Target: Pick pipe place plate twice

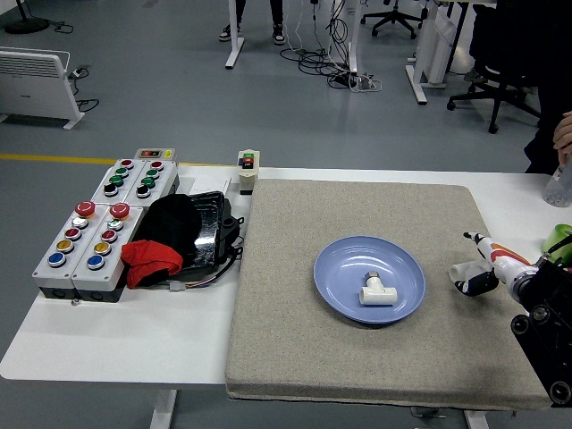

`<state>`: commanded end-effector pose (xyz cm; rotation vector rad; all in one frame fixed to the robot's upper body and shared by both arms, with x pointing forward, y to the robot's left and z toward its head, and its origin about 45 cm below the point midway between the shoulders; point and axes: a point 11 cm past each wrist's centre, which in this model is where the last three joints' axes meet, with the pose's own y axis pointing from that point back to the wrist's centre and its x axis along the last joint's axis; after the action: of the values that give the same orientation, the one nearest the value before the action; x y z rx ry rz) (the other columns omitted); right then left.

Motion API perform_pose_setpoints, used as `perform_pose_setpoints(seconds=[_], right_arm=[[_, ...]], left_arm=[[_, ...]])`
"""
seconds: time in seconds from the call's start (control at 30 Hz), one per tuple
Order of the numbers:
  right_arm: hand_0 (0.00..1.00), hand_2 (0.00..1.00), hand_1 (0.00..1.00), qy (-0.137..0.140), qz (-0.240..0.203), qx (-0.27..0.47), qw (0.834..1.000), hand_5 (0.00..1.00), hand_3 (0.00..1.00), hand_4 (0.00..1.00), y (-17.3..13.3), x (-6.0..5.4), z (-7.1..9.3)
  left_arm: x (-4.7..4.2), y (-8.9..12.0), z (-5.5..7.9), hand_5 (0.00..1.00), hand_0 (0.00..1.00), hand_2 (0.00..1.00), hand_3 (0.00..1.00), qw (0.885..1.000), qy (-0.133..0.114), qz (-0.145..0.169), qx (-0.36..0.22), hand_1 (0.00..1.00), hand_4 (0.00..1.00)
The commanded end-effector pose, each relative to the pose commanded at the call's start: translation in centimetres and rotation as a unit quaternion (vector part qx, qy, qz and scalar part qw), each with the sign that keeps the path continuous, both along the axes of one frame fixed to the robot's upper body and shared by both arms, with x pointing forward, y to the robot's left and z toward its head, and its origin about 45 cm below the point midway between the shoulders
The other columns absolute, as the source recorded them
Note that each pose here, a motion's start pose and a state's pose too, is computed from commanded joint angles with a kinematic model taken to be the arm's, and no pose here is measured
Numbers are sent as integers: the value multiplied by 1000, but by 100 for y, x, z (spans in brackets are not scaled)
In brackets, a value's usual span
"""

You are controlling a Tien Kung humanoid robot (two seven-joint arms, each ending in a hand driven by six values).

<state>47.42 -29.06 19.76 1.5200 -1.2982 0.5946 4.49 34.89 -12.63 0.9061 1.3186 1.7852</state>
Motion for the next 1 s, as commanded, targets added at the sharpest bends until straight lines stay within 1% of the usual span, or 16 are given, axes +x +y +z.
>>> perform_pose_setpoints(seconds=[0.1,0.13,0.17,0.27,0.33,0.37,0.43,0.57,0.6,0.73,0.77,0.87,0.9,0.93,1.0], right_arm=[[920,985,894,14,-3,-14,1000,264,946,747,-29,15,-57],[920,985,894,14,-3,-19,1000,264,946,747,-41,22,-71],[779,831,789,14,-2,-23,1000,237,823,710,-48,27,-80],[779,831,789,11,3,-36,999,237,823,710,-51,43,-99],[779,831,789,19,11,-63,998,237,823,710,-52,42,-135],[425,498,488,20,15,-72,997,114,614,510,-46,41,-148],[425,498,488,18,18,-75,997,114,614,510,-43,43,-152],[425,498,488,-2,19,-72,997,114,614,510,-36,50,-117],[332,462,414,-6,20,-70,997,101,565,447,-34,51,-102],[332,462,414,-17,22,-76,997,101,565,447,-12,47,-36],[269,433,360,-26,25,-78,996,147,549,391,9,42,4],[269,433,360,-45,39,-78,995,147,549,391,98,40,112],[269,433,360,-57,49,-77,994,147,549,391,170,35,175],[269,433,360,-63,54,-76,994,147,549,391,205,34,208],[275,437,365,-84,76,-69,991,165,547,373,390,26,313]], left_arm=[[2,-1,0,998,702,722,683,1000,1,-1,0,692,372],[-1,-2,0,998,702,722,683,1000,1,-1,0,692,372],[-2,-2,-1,998,702,722,683,1000,1,-1,0,692,373],[-6,-4,-2,998,702,722,683,1000,1,0,0,692,373],[-14,-2,-1,998,702,722,683,1000,0,-2,0,692,373],[-20,0,-2,998,702,722,680,1000,0,-1,1,691,372],[-26,-1,-2,998,702,722,680,1000,0,0,1,691,372],[-25,-6,-3,998,702,722,680,1000,1,0,1,691,372],[-23,-7,-3,998,701,721,678,1000,1,0,1,691,372],[-18,-5,-2,998,701,721,678,1000,1,0,1,691,372],[-20,-4,-2,998,702,721,676,1000,1,0,1,691,371],[-22,-1,-2,998,702,721,676,1000,1,0,1,691,371],[-23,0,-2,998,702,721,676,1000,1,0,1,691,371],[-24,1,-2,998,702,721,676,1000,1,0,1,691,371],[-29,0,-2,998,702,721,675,1000,2,1,1,690,371]])
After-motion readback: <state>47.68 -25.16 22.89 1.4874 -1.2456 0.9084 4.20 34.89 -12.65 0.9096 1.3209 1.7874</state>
